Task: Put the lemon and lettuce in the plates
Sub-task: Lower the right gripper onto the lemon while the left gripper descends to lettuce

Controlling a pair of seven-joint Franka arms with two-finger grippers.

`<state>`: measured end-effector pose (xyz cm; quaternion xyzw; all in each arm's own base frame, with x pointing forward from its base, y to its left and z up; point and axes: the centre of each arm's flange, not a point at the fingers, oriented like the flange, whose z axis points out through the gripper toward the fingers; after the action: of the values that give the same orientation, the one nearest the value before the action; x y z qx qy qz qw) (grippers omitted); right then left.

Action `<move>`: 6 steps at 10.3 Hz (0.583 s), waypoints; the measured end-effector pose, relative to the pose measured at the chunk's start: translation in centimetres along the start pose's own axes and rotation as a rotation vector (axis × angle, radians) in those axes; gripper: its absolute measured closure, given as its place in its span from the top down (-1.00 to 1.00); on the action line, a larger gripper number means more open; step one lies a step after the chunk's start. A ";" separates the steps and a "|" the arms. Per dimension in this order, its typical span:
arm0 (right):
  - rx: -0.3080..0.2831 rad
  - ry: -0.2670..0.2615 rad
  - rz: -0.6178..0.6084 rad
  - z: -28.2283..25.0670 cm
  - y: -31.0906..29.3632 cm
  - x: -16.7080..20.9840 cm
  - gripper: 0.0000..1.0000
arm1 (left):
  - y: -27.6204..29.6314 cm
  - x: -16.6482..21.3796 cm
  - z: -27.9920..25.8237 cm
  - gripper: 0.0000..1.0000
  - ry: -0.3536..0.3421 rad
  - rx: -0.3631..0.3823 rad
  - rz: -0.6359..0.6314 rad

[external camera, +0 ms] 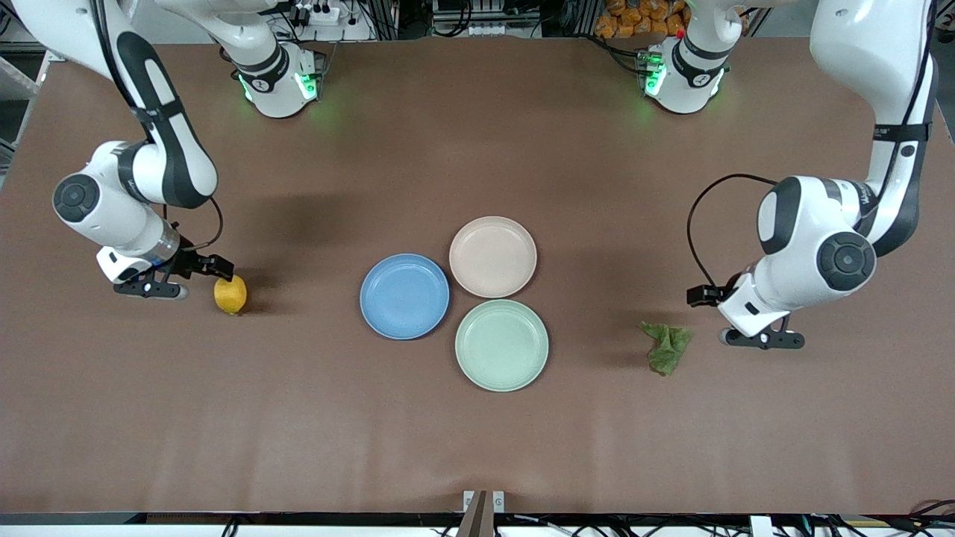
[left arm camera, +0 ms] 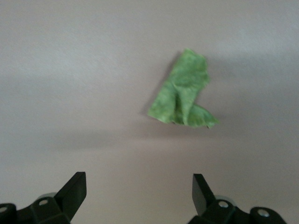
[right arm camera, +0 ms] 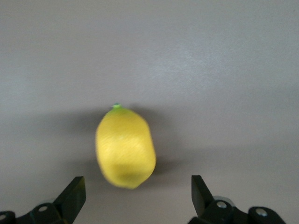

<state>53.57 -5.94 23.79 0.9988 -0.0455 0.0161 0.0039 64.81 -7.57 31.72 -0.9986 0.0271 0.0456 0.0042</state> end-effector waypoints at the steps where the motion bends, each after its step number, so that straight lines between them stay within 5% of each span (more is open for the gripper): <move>1: -0.005 0.010 0.002 1.3 0.2 0.1 1.00 | -1.4 0.7 0.3 1.00 0.013 0.002 -0.022; 6: -0.006 0.037 -0.019 3.4 -0.9 0.3 1.00 | -3.7 2.5 3.2 1.00 0.075 -0.009 -0.100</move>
<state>54.11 -5.08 20.38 0.9987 -0.0357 0.0342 0.0077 67.17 -3.93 28.36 -0.9997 -0.0230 0.0079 0.0012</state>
